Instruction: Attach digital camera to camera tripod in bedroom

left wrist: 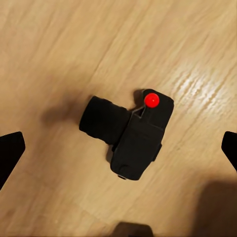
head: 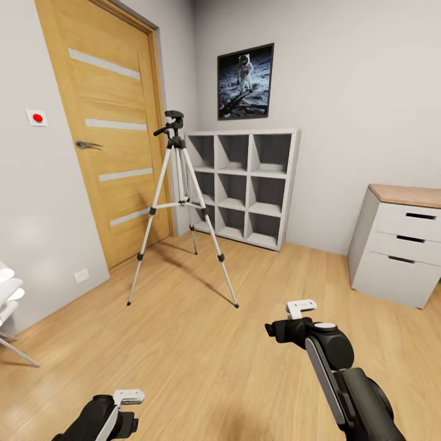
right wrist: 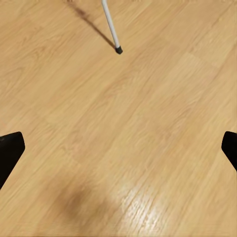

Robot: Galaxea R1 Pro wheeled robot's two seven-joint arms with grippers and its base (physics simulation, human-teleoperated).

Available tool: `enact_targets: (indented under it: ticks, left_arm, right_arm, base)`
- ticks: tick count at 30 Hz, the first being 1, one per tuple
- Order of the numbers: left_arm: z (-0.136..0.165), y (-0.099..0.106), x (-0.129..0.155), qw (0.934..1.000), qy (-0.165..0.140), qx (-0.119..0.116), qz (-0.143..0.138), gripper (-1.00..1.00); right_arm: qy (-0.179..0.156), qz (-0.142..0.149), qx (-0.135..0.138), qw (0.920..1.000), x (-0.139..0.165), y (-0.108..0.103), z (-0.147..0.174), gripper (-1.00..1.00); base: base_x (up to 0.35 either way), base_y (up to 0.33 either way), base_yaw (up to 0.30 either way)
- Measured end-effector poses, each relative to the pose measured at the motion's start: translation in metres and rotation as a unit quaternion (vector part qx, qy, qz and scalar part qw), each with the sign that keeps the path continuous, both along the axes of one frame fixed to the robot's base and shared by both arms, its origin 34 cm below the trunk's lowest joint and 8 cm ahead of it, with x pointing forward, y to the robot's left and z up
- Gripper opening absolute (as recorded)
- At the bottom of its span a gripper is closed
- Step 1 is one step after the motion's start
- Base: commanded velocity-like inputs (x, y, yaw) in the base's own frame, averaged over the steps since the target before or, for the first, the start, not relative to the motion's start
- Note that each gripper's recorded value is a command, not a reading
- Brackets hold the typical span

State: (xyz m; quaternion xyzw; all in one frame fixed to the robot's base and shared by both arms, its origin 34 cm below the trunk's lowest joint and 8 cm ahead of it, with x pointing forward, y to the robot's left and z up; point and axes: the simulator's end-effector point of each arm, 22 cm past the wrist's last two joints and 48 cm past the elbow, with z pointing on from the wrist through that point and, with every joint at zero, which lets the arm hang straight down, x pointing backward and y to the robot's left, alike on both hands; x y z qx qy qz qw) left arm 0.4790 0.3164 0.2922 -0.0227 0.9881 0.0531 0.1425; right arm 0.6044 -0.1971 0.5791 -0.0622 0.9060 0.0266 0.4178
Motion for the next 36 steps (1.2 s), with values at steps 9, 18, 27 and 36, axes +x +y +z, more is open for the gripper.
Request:
enact_targets:
  ticks: [9,18,27,36]
  left_arm:
    - [-0.012,0.0,0.011,1.0,0.005,-0.003,-0.001,1.0]
    - [-0.035,-0.002,0.009,0.9992,0.027,0.015,-0.026,1.0]
    - [-0.057,-0.001,0.006,0.9989,0.008,0.025,-0.038,1.0]
    - [-0.085,0.004,-0.009,0.9987,-0.008,0.03,-0.041,1.0]
  right_arm:
    - [-0.004,-0.001,0.0,1.0,0.004,-0.001,-0.01,1.0]
    - [0.017,0.016,0.008,0.9997,0.004,0.007,-0.032,1.0]
    - [0.04,0.049,0.032,0.9975,0.001,0.021,-0.052,1.0]
    - [0.062,0.058,0.041,0.9955,-0.002,0.025,-0.074,1.0]
  base:
    - [0.0,0.0,0.0]
    - [0.0,0.0,0.0]
    - [0.0,0.0,0.0]
    - [0.0,0.0,0.0]
